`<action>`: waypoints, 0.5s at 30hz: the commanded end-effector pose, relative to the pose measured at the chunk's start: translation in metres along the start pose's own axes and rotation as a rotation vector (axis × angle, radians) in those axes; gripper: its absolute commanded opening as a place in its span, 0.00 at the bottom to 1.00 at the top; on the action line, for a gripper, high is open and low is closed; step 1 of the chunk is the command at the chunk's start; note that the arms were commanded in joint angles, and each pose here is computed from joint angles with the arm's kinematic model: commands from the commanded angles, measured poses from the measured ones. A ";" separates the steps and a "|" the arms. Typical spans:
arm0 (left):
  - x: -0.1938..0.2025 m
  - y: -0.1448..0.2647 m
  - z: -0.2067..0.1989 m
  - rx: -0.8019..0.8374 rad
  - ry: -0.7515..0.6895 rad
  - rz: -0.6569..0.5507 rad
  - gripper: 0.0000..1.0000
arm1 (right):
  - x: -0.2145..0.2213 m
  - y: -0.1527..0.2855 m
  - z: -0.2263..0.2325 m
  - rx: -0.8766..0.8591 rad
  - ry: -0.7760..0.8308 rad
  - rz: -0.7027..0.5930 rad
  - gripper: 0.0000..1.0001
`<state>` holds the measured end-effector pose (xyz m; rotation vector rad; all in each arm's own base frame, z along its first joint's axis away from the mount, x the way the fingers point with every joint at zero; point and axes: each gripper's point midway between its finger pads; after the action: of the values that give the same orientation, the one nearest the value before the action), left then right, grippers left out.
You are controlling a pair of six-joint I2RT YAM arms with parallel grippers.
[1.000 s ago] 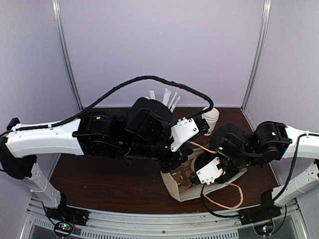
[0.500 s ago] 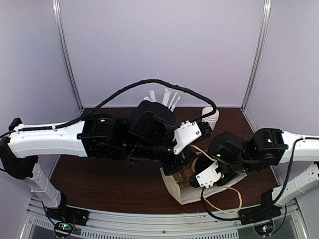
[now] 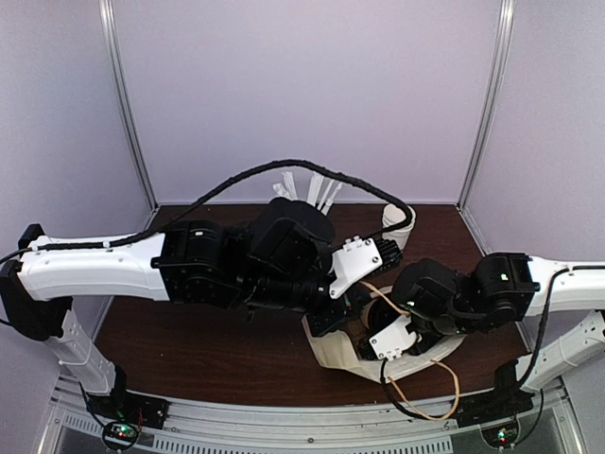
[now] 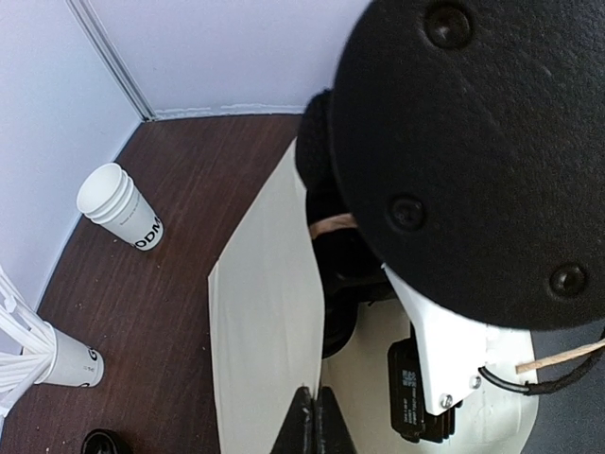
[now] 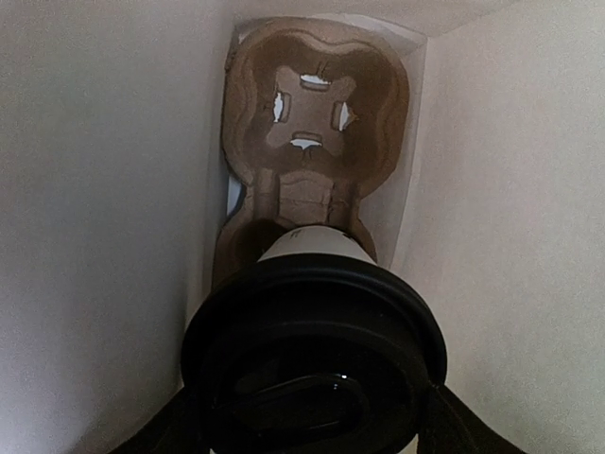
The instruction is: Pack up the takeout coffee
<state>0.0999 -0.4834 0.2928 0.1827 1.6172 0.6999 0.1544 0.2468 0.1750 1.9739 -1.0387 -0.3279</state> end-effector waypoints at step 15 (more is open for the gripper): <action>-0.028 0.006 -0.013 0.060 -0.001 -0.111 0.39 | 0.010 0.001 0.015 -0.076 0.093 0.078 0.60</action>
<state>0.0983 -0.4859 0.2927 0.1903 1.6103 0.6840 0.1542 0.2473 0.1775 1.9455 -1.0276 -0.2974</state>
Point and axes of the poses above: each gripper's point midway between its finger pads, its own y axis back along the fingers, its own z axis along the line the jaws close on, x = y × z, and after that the axes turned 11 degrees about y, right-handed
